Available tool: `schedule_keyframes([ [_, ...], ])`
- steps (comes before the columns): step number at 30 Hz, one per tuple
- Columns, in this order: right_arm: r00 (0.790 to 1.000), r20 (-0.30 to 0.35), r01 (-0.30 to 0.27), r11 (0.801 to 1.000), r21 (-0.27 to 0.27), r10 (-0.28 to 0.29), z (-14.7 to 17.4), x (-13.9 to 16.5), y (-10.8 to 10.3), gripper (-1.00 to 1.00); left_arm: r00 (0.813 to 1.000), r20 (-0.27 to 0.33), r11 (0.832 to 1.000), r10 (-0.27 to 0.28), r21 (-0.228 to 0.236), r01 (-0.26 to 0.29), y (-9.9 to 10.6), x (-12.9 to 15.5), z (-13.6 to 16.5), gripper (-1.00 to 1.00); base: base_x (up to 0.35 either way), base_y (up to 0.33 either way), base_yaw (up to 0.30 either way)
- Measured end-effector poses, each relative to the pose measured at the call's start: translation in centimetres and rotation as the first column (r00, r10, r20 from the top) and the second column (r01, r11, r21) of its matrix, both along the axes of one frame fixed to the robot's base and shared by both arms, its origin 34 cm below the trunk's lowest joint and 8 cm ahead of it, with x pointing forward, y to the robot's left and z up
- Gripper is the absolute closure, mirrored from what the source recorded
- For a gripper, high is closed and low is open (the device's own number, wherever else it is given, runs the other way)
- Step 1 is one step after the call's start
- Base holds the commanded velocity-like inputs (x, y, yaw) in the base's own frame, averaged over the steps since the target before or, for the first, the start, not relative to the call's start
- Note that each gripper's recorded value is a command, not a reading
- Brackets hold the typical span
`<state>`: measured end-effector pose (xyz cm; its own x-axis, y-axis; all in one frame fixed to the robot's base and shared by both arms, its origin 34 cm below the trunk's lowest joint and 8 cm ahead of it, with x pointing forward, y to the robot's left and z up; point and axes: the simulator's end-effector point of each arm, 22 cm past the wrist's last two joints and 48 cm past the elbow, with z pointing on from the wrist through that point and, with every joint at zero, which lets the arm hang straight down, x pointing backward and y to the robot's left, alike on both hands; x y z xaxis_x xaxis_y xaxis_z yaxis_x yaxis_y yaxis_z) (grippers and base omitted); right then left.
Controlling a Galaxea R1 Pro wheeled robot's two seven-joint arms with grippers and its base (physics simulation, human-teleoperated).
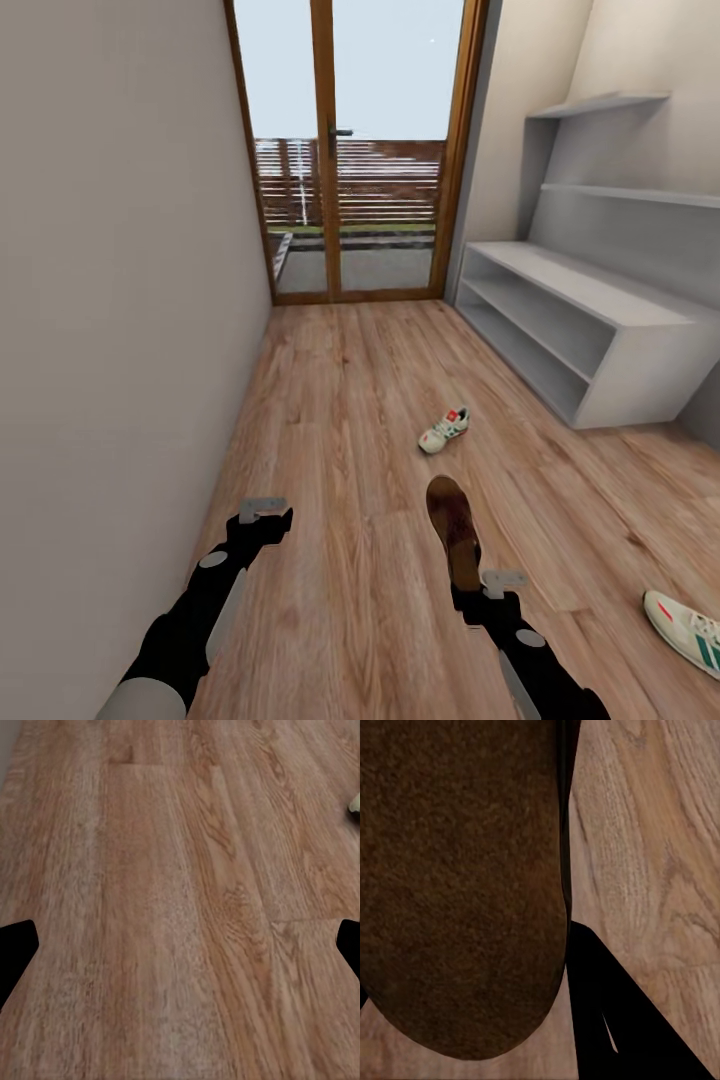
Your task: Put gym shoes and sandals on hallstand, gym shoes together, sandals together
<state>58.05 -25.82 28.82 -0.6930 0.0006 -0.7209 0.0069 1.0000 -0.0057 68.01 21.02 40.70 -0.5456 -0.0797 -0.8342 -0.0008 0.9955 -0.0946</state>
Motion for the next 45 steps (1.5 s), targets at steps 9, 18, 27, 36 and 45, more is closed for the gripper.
schedule_keyframes([
  [9,1.0,-0.001,0.0,1.0,0.0,0.0,-0.07,-0.02,-0.01,1.0,1.0,-0.002,1.0,0.0,0.0,0.0,0.0,-0.03,-0.13,-1.0,0.346,0.0,0.119],
  [18,1.0,-0.001,0.0,1.0,0.0,0.0,-0.08,-0.02,-0.01,1.0,1.0,-0.004,1.0,0.0,0.0,0.0,-0.01,-0.06,-0.2,-1.0,0.346,0.0,0.006],
  [27,1.0,-0.001,0.0,1.0,0.0,0.0,-0.08,-0.02,0.0,1.0,1.0,-0.004,1.0,0.0,0.0,0.0,0.0,-0.06,-0.21,-1.0,0.346,0.0,0.006],
  [36,1.0,-0.006,0.001,1.0,0.0,-0.001,-0.31,-0.13,-0.02,1.0,1.0,-0.009,1.0,0.0,0.0,0.0,0.0,-0.12,-0.48,-1.0,0.346,0.0,0.131],
  [45,1.0,-0.008,0.001,1.0,0.0,-0.001,-0.39,-0.18,-0.03,1.0,1.0,-0.01,1.0,0.0,0.0,0.0,0.0,-0.14,-0.57,-1.0,0.346,0.0,0.029],
])
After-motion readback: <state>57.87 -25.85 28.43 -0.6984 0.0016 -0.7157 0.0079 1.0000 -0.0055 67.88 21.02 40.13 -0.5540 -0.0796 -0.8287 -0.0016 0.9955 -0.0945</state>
